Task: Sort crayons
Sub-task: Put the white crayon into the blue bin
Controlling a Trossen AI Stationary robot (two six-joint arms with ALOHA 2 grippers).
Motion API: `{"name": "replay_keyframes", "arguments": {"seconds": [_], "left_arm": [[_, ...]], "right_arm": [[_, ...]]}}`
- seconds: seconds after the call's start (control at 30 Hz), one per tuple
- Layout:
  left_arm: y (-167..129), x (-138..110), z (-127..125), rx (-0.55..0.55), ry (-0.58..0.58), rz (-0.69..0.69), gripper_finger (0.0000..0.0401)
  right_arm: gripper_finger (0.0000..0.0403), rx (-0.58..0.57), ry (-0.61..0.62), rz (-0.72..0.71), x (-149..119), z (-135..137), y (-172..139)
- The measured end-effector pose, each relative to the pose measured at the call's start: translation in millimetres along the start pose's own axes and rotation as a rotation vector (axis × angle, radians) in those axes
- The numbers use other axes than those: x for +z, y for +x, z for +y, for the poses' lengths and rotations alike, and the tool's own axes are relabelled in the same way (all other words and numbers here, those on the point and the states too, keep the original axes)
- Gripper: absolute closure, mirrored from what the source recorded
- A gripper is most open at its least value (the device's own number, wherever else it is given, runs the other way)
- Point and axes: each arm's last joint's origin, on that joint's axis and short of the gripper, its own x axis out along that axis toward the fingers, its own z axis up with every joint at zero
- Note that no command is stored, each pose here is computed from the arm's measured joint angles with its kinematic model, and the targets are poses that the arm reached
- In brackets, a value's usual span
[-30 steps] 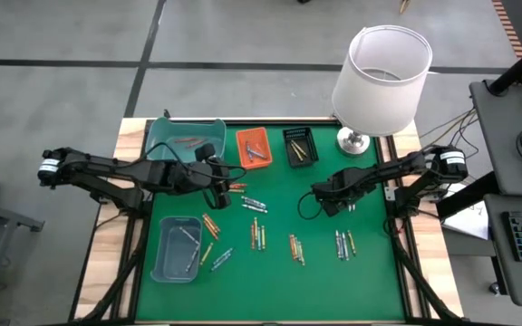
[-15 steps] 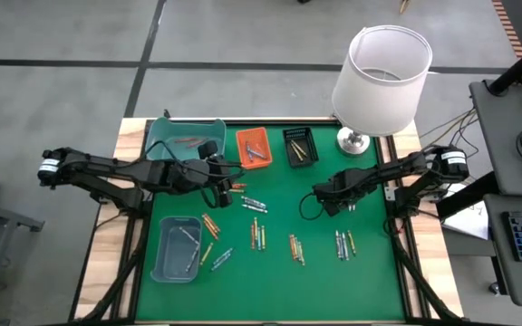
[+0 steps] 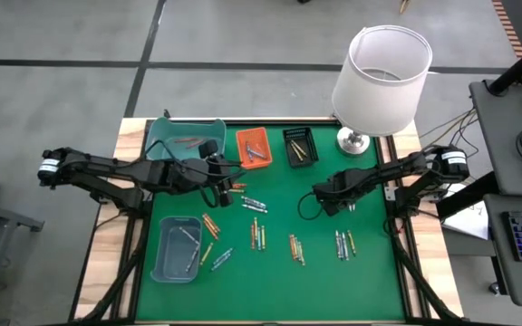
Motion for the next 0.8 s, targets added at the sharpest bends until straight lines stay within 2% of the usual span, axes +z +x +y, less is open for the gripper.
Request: {"name": "replay_keyframes", "arguments": {"seconds": [0.43,0.8], "left_arm": [[0,2,0,0.002,0.003,-0.021,0.0274],[0,2,0,0.001,0.003,-0.020,0.0274]], "right_arm": [[0.0263,0.040,0.002,-0.091,6,1,-12],[0.0282,0.139,0.013,-0.160,7,8,0]]}}
